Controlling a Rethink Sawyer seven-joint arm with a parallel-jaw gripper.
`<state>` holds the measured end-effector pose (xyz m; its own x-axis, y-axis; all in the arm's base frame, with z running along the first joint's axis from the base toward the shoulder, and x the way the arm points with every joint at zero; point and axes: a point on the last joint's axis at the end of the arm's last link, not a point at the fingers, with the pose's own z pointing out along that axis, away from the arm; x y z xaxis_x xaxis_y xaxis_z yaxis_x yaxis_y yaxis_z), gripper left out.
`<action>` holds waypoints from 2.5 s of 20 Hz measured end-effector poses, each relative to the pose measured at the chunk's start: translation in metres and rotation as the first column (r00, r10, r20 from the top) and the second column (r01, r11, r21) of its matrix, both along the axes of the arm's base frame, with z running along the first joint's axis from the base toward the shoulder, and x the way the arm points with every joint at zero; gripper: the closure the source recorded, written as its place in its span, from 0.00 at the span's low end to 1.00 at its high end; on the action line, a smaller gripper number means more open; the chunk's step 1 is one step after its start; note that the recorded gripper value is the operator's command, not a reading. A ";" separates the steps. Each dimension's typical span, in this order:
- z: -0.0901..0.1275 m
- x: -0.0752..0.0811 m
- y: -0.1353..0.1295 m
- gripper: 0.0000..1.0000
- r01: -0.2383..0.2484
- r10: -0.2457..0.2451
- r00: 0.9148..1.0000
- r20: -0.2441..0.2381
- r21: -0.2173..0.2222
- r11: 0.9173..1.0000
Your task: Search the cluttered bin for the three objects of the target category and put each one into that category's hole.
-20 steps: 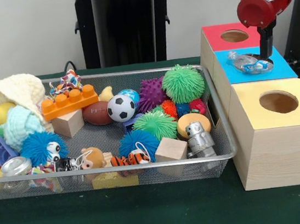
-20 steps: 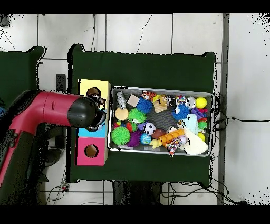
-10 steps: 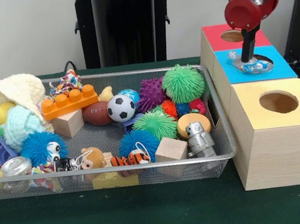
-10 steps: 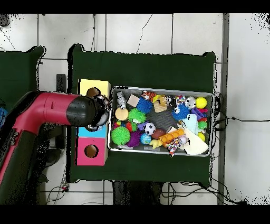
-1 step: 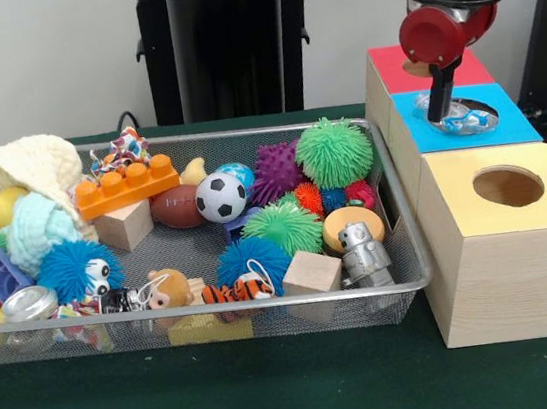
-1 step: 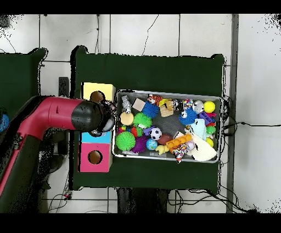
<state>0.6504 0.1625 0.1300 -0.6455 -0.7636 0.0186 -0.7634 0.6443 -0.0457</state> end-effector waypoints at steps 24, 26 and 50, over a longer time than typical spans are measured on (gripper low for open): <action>-0.005 -0.033 0.001 1.00 0.021 -0.022 0.999 -0.032 -0.019 1.000; -0.005 -0.033 0.001 1.00 0.021 -0.022 0.999 -0.032 -0.018 1.000; 0.012 -0.030 0.012 1.00 0.021 -0.021 1.000 -0.003 0.017 1.000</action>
